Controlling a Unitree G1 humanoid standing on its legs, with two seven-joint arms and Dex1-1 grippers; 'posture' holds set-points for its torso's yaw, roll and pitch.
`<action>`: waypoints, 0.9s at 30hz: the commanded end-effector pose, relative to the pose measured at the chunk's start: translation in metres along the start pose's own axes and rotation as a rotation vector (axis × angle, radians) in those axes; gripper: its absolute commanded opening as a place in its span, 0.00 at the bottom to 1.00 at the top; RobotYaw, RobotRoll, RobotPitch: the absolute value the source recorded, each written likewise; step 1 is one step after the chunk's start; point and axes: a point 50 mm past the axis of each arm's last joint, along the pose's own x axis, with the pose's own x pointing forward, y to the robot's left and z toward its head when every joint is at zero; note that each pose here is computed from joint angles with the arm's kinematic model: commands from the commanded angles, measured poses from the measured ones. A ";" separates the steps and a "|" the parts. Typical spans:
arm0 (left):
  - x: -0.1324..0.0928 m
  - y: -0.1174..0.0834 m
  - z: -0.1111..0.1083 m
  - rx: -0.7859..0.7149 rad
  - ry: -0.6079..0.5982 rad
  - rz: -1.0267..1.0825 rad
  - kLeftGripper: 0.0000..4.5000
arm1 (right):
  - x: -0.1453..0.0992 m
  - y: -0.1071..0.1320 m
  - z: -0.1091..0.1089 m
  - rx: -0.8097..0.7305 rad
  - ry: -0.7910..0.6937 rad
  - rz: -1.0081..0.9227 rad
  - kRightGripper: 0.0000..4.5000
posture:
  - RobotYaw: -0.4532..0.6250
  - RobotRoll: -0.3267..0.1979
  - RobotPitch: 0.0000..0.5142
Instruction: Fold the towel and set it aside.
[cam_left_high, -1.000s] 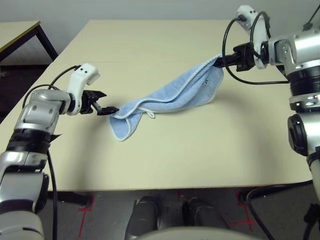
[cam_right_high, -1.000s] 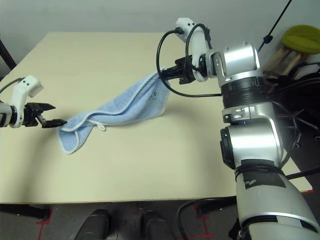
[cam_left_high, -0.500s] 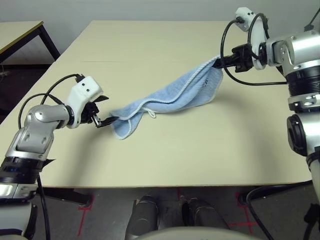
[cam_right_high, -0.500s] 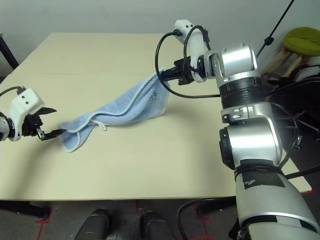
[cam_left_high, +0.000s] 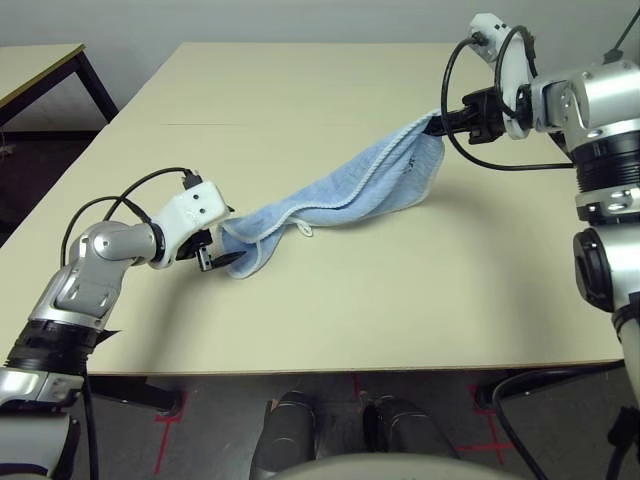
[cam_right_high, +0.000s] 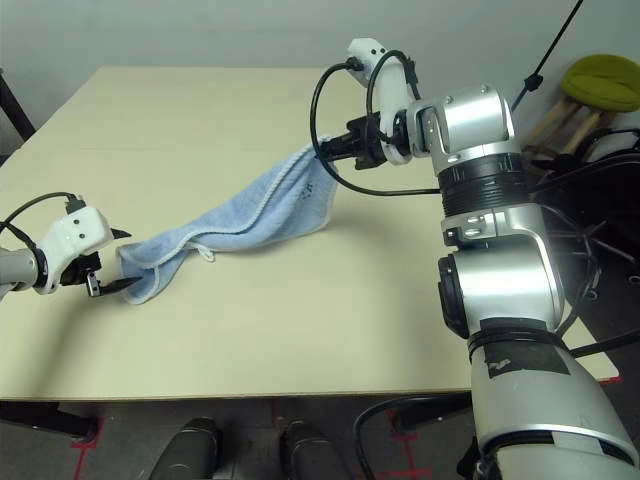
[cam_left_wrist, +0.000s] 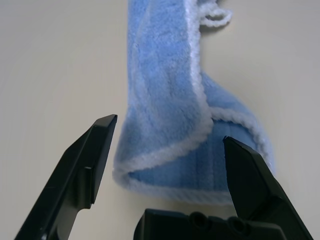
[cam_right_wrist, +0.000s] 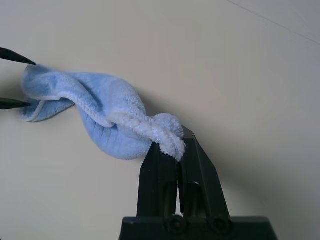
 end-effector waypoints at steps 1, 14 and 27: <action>0.009 0.000 0.001 0.025 -0.007 0.001 0.99 | -0.001 0.003 0.007 -0.013 -0.016 0.006 0.00 | 0.52 0.62 0.14; 0.010 0.005 -0.001 -0.015 -0.038 -0.025 0.99 | -0.003 0.002 0.005 -0.005 -0.016 0.000 0.00 | 0.51 0.62 0.13; 0.009 -0.001 -0.012 -0.063 0.025 -0.044 1.00 | -0.002 0.004 0.005 -0.005 -0.018 0.019 0.00 | 0.52 0.62 0.14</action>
